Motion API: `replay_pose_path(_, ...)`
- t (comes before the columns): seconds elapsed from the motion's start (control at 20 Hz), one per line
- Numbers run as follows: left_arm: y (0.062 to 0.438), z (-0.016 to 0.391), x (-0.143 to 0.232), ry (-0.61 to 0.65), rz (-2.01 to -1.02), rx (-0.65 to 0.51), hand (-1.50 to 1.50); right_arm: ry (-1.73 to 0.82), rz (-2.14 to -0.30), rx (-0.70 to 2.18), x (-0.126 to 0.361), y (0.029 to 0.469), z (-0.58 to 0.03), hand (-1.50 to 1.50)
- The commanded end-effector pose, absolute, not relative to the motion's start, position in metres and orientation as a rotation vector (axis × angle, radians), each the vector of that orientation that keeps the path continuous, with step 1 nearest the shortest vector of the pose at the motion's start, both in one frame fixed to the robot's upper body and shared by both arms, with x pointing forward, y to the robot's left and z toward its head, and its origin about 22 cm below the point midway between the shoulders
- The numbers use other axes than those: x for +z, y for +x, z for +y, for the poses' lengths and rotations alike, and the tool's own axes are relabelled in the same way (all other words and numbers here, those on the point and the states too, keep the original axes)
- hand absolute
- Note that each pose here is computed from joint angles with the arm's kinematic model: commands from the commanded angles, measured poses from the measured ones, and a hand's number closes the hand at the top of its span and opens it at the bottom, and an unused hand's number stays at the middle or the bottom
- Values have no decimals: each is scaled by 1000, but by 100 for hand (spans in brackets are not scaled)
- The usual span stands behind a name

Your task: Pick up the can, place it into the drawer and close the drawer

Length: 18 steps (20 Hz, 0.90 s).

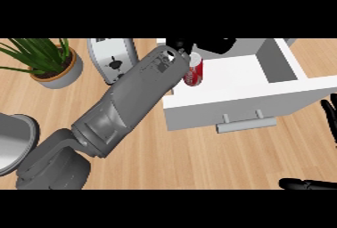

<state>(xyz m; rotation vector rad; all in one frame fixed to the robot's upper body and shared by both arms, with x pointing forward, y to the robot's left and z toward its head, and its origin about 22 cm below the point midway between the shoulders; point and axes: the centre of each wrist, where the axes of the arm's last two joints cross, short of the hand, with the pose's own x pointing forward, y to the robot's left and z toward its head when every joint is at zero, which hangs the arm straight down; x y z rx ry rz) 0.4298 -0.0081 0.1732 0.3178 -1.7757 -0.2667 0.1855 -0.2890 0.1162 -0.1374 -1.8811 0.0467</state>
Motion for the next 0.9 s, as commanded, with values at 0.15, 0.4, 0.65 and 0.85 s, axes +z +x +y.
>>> replay_pose_path(0.15, 430, -1, 158, 352, -1781, -215, -150, -155, -1878, 34, 121, 189, -289, -150)
replay_pose_path(0.4, 429, -5, 161, 366, -1773, -169, -150, -148, -1919, 84, 125, 178, -282, -150)
replay_pose_path(0.65, 429, -5, 164, 306, -1761, -131, -150, -341, -1988, 238, 142, 176, -286, -150)
replay_pose_path(0.85, 424, 1, 142, 254, -1754, -128, -150, -404, -2011, 342, 149, 183, -286, -150)
